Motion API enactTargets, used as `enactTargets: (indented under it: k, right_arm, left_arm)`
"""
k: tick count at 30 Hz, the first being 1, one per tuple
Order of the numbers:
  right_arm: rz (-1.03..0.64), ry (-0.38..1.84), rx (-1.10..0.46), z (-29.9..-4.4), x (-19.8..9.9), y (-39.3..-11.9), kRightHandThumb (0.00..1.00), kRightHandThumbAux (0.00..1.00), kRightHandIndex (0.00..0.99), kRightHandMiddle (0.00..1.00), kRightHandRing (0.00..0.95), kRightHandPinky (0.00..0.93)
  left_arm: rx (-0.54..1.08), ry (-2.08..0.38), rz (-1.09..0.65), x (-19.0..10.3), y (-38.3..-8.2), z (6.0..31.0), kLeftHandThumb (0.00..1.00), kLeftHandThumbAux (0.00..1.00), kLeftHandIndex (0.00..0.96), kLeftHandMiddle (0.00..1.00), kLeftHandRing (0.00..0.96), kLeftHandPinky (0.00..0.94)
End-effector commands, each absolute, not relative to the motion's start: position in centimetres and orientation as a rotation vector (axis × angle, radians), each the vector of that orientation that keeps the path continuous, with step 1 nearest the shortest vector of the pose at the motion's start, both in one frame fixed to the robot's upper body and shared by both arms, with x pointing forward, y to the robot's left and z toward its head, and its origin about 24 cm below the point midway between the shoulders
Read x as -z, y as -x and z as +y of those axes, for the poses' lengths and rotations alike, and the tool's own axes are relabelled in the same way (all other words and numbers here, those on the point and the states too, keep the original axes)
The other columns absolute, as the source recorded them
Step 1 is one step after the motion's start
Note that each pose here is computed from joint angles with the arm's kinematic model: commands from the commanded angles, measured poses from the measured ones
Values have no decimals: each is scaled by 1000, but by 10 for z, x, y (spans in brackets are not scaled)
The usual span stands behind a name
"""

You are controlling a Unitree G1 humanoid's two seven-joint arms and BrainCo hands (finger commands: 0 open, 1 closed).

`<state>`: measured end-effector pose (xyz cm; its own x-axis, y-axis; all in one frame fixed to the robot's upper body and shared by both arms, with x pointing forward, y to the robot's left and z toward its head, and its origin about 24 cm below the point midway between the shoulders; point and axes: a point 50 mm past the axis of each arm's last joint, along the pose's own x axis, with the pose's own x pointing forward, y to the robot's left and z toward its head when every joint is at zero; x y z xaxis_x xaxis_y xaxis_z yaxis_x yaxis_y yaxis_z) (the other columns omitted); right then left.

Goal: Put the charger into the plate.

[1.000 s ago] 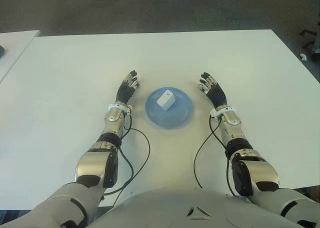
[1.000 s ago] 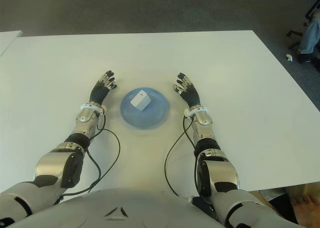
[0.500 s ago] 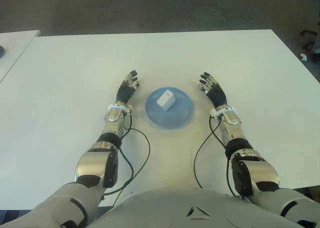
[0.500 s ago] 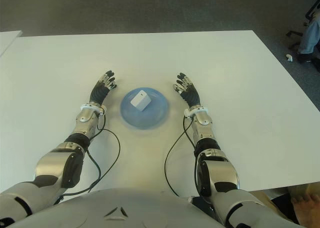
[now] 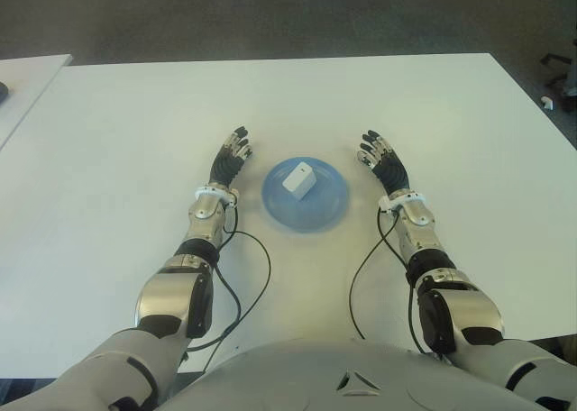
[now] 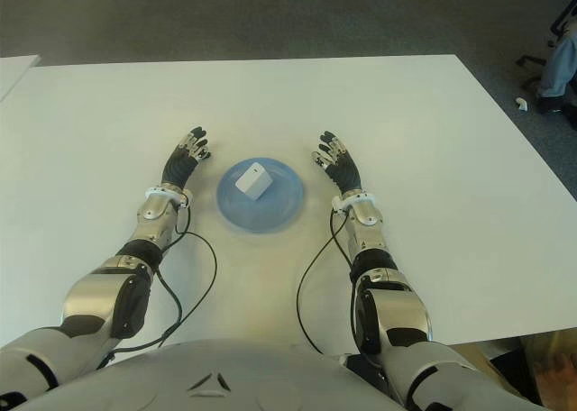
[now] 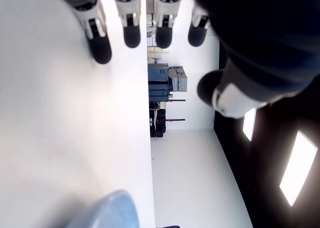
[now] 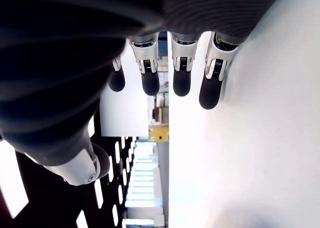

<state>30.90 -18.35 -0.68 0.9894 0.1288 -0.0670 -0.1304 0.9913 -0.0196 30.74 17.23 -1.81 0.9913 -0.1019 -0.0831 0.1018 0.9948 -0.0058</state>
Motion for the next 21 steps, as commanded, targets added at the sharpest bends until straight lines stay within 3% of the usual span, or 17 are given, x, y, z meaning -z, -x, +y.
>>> enactTargets:
  k: [1,21]
  right_arm:
    - [127,22,-122,-184,18,-304,0,683,6,97,78,59]
    - [131,20,-118,-184,18,-304,0,678,14,107,79,56]
  left_arm:
    - [103,11,132,26,-303,174,0,616,0,0,0,0]
    - [104,23,139,27,-303,174,0,617,0,0,0,0]
